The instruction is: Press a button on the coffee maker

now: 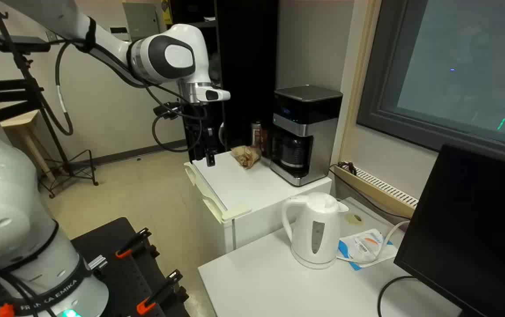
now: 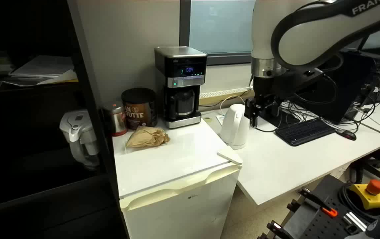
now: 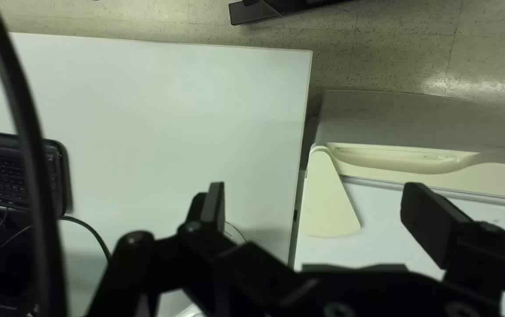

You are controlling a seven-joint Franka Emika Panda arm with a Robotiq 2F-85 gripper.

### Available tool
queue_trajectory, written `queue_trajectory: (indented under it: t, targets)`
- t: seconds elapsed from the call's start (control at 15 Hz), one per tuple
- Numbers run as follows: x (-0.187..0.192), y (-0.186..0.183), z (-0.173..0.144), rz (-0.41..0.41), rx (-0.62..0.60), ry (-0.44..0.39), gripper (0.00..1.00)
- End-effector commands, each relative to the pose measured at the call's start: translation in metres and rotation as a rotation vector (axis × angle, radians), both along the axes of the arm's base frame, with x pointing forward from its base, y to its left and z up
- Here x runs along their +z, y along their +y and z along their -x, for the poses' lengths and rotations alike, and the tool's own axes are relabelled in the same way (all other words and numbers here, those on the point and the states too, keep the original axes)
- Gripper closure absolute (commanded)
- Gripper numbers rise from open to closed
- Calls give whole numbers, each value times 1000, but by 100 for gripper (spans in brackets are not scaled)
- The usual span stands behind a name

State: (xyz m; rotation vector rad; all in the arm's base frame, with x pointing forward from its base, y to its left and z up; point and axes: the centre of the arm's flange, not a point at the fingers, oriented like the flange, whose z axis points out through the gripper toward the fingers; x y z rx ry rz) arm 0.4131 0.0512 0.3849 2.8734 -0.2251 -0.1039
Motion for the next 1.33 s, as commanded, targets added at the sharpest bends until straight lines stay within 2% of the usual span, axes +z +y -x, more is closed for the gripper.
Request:
queue_trajectory:
  t: [0.0,0.67,0.93,1.27]
  targets:
    - [0,0,0,0,0,0,0]
    - [1,-3,-5,8,14,0,0]
    - [-1,-12,-28,71,144,5,0]
    - [-15,-13,-63,148,420,10,0]
